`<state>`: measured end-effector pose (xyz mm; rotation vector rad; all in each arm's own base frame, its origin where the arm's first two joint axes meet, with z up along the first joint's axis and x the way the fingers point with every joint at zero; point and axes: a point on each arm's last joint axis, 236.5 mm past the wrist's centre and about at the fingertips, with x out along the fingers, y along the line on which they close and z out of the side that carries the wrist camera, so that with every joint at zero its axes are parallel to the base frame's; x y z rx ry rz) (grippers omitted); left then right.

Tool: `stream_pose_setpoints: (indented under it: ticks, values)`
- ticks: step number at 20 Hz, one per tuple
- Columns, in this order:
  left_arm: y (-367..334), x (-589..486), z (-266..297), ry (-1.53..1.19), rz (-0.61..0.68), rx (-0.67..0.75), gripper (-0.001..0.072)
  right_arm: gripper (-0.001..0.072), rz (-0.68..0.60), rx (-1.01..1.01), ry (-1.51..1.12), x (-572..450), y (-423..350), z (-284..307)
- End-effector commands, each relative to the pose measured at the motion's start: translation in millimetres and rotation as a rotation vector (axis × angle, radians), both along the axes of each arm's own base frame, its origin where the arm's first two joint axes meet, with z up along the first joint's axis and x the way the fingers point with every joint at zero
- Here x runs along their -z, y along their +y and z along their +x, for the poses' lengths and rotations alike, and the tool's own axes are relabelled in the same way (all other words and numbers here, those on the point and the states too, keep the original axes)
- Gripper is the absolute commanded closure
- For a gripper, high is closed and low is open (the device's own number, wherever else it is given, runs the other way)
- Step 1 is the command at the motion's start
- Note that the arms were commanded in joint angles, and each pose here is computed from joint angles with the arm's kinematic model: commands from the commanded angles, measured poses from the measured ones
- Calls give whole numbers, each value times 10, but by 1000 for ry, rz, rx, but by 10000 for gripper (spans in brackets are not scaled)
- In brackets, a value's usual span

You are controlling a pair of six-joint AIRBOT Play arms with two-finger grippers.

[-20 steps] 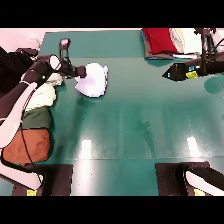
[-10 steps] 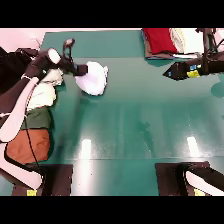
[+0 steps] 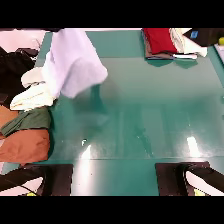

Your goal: Fold the shirts.

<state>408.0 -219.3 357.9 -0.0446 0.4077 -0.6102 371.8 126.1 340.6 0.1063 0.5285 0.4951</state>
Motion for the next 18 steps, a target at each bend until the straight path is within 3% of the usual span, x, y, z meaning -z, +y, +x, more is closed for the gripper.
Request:
stream_pose_setpoints:
  ticks: [1, 2, 3, 4, 6, 12, 18]
  values:
    - [-575, 30, -514, -18, 52, 188, 681, 699, 5, 2, -97, -404, -8, -17]
    - [-801, 223, -578, 0, 88, 250, 663, 699, 3, -1, -104, -447, -3, -4]
    - [-1001, 443, -603, 33, 109, 291, 352, 698, 0, -4, -104, -463, 1, 10]
    - [-1141, 642, -605, 71, 119, 311, 99, 698, -5, -10, -96, -457, 7, 21]
    - [-1219, 960, -493, 121, 152, 307, 92, 697, -18, -22, -71, -409, 18, 30]
    - [-114, 1616, 467, 325, 101, -43, 91, 696, -55, -60, 66, -33, 48, 45]
    - [-78, 3391, 545, 746, 78, -69, 91, 697, -58, -64, 196, 464, 55, 102]
